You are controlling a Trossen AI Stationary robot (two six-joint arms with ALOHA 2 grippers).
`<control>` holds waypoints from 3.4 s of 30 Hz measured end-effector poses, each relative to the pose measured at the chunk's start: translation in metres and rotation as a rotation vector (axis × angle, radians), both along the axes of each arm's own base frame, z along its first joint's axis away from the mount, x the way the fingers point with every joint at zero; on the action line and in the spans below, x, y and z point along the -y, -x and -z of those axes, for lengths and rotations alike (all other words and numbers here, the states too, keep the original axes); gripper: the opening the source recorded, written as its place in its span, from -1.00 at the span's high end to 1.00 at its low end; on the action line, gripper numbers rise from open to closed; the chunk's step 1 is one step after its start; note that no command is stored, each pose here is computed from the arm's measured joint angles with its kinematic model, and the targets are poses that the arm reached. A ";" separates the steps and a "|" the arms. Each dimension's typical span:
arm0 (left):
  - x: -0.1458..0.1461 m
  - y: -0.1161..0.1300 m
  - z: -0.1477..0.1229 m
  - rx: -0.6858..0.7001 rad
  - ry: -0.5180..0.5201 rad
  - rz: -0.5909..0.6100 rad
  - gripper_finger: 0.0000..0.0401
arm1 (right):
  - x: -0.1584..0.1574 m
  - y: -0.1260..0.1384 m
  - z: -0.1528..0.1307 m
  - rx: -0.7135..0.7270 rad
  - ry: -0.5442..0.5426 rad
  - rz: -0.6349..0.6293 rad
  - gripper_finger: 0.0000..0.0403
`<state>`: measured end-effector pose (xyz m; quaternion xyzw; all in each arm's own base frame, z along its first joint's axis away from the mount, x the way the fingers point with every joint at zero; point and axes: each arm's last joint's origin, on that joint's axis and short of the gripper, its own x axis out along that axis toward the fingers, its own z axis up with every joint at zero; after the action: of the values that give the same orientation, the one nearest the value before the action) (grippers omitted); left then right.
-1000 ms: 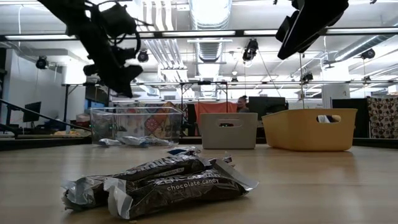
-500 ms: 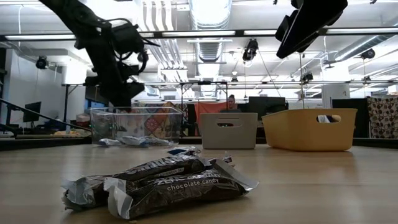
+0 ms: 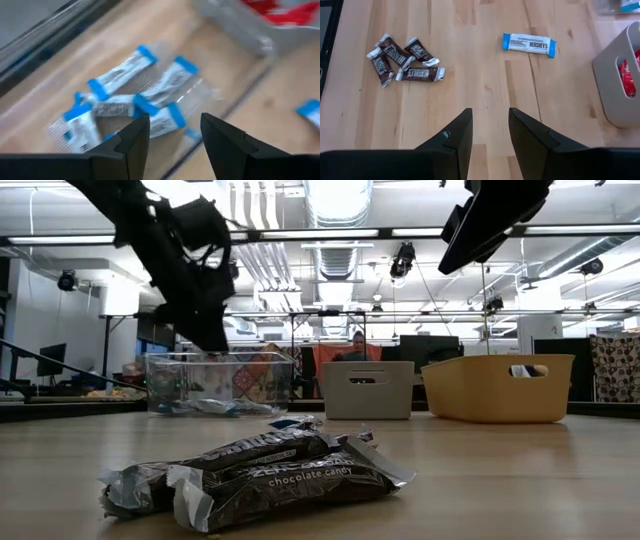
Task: Organize candy in baskets
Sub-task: Put the brown chocolate into the yellow bin
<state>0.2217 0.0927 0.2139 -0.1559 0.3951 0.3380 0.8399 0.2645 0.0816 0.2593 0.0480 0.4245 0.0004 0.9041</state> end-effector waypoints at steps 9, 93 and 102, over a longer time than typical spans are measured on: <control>0.055 -0.016 -0.005 0.041 -0.017 0.212 0.19 | 0.000 0.000 0.000 0.000 0.000 0.000 0.46; 0.287 -0.091 0.108 0.101 0.074 0.535 0.19 | -0.057 0.021 0.011 -0.096 -0.172 -0.085 0.64; 0.288 -0.087 0.113 0.062 0.026 0.545 0.57 | -0.061 0.014 0.026 -0.145 -0.145 -0.081 0.64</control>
<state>0.3090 -0.1953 0.1013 -0.0648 0.4009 0.0893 0.9095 0.2505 0.1428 0.2334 0.0960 0.4894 0.0644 0.8644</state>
